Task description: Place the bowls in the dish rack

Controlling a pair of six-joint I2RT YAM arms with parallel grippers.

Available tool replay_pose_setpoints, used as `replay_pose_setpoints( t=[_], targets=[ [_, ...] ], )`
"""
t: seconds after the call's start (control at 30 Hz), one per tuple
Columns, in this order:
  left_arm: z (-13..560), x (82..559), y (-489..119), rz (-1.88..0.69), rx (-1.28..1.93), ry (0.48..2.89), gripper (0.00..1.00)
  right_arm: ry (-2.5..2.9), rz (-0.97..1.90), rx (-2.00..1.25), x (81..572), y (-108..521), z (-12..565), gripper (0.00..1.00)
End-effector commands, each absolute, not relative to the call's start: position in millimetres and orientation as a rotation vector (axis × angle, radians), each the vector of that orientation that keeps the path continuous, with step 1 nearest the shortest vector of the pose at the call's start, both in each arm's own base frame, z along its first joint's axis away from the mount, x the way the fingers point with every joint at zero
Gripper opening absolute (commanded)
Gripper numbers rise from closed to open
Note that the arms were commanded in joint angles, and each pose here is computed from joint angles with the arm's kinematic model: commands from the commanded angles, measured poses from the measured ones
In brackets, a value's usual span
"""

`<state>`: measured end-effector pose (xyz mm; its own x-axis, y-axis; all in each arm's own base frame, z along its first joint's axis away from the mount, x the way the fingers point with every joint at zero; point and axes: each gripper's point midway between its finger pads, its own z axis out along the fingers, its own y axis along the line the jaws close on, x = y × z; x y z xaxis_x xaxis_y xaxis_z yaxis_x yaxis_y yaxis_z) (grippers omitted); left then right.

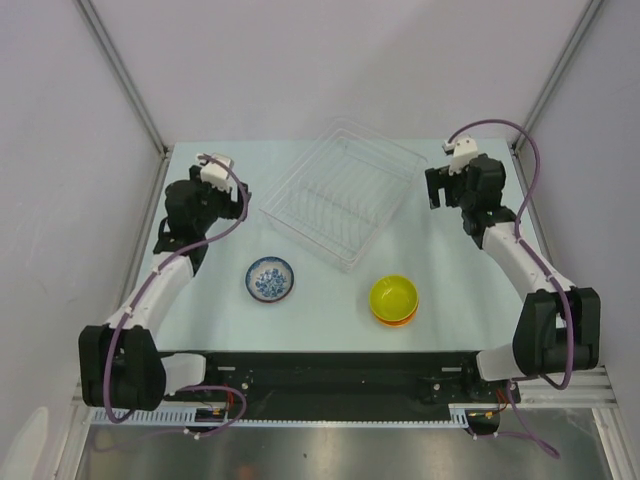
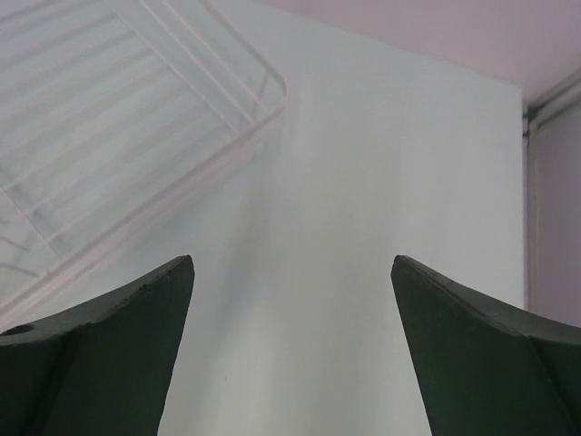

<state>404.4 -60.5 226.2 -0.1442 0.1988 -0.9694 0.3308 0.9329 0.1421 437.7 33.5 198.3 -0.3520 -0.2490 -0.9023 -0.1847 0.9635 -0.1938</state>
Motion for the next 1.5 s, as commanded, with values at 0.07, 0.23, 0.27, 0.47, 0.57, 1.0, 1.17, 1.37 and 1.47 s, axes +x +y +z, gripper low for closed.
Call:
replay_pose_setpoints(
  t=[0.07, 0.23, 0.27, 0.47, 0.57, 1.0, 1.17, 1.37, 1.47],
  targets=[
    [229, 424, -94, -0.168, 0.534, 1.814, 0.86, 1.879, -0.107, -0.365, 485, 40, 240, 0.93],
    [209, 440, -111, -0.194, 0.589, 1.930, 0.85, 1.855, -0.112, -0.362, 533, 47, 253, 0.92],
    [207, 442, -113, -0.196, 0.596, 1.942, 0.85, 1.866, -0.113, -0.370, 541, 48, 246, 0.93],
    [185, 449, -116, -0.176, 0.646, 2.038, 0.84, 1.905, -0.102, -0.372, 595, 54, 221, 0.93],
    [179, 453, -115, -0.166, 0.662, 2.065, 0.84, 1.939, -0.085, -0.362, 617, 54, 201, 0.93],
    [147, 454, -111, -0.137, 0.726, 2.186, 0.81, 2.050, -0.075, -0.381, 628, 50, 143, 0.95],
    [139, 460, -102, -0.056, 0.737, 2.210, 0.81, 2.065, -0.080, -0.359, 624, 40, 139, 0.95],
    [133, 478, -89, 0.067, 0.729, 2.211, 0.81, 2.096, -0.128, -0.381, 619, 31, 130, 0.95],
    [131, 491, -87, 0.107, 0.729, 2.208, 0.80, 2.130, -0.185, -0.388, 617, 22, 120, 0.96]
  ],
)
